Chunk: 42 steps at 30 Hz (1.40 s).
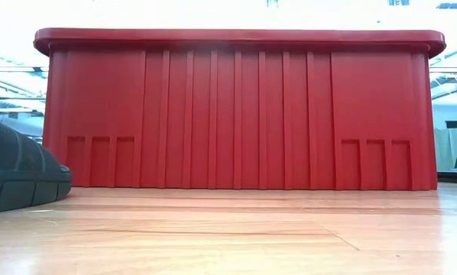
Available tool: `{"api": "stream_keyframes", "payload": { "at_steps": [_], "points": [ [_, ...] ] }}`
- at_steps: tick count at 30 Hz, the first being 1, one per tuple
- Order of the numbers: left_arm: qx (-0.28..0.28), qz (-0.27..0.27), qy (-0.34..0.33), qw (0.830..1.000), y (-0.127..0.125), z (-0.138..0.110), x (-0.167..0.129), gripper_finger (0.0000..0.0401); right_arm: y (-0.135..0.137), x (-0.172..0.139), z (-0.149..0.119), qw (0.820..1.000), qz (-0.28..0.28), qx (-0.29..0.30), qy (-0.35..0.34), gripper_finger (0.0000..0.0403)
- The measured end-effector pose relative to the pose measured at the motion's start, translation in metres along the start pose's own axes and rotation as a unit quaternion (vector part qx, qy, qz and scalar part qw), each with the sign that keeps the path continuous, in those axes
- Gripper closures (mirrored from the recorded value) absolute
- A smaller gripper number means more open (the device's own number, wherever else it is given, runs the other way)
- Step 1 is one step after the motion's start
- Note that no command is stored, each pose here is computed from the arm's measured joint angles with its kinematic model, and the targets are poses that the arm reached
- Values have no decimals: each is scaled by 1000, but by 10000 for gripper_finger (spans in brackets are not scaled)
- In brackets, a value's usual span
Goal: Pick and place slides into bin
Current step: Put the black slide into the red bin
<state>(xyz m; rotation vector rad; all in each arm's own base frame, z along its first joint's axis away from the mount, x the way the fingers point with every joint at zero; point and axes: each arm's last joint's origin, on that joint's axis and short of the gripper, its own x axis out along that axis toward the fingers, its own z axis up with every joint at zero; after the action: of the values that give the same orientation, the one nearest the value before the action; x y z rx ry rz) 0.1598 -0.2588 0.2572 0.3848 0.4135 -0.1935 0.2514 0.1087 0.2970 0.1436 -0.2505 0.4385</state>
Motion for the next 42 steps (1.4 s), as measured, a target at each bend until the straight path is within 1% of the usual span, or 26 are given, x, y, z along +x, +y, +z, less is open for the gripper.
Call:
{"api": "stream_keyframes", "payload": {
  "at_steps": [3,6,11,15,20,26,31,33,35,38,40,42],
  "points": [
    [-9,2,23,1000,-7,-9,7,258,10,0,-1,1000,17,3,1,238],
    [-33,2,51,998,-10,-17,11,258,18,0,-1,1000,30,2,2,238],
    [-112,-18,101,988,-10,-27,10,258,27,-1,-2,1000,3,-7,1,238],
    [-160,-11,140,977,-10,-35,8,258,30,-1,-2,1000,5,-20,1,238],
    [-208,-23,195,958,-15,-45,11,258,30,-1,-2,1000,3,-20,1,238],
    [-244,15,258,935,-10,-58,8,258,30,-1,-2,1000,3,-24,1,238],
    [-274,31,328,903,-6,-67,3,258,29,-1,-3,1000,3,-31,5,238],
    [-287,35,345,893,-5,-69,2,258,29,-1,-3,999,0,-35,4,238],
    [-302,23,355,885,-6,-68,3,258,28,-1,-4,999,-15,-38,10,238],
    [-319,-22,376,870,-8,-64,8,258,26,-1,-7,998,-47,-41,25,238],
    [-316,-61,372,871,-12,-60,10,258,25,-1,-8,997,-62,-42,30,238],
    [-302,-99,352,880,-16,-55,12,258,24,-1,-8,996,-65,-43,32,238]
  ]
}}
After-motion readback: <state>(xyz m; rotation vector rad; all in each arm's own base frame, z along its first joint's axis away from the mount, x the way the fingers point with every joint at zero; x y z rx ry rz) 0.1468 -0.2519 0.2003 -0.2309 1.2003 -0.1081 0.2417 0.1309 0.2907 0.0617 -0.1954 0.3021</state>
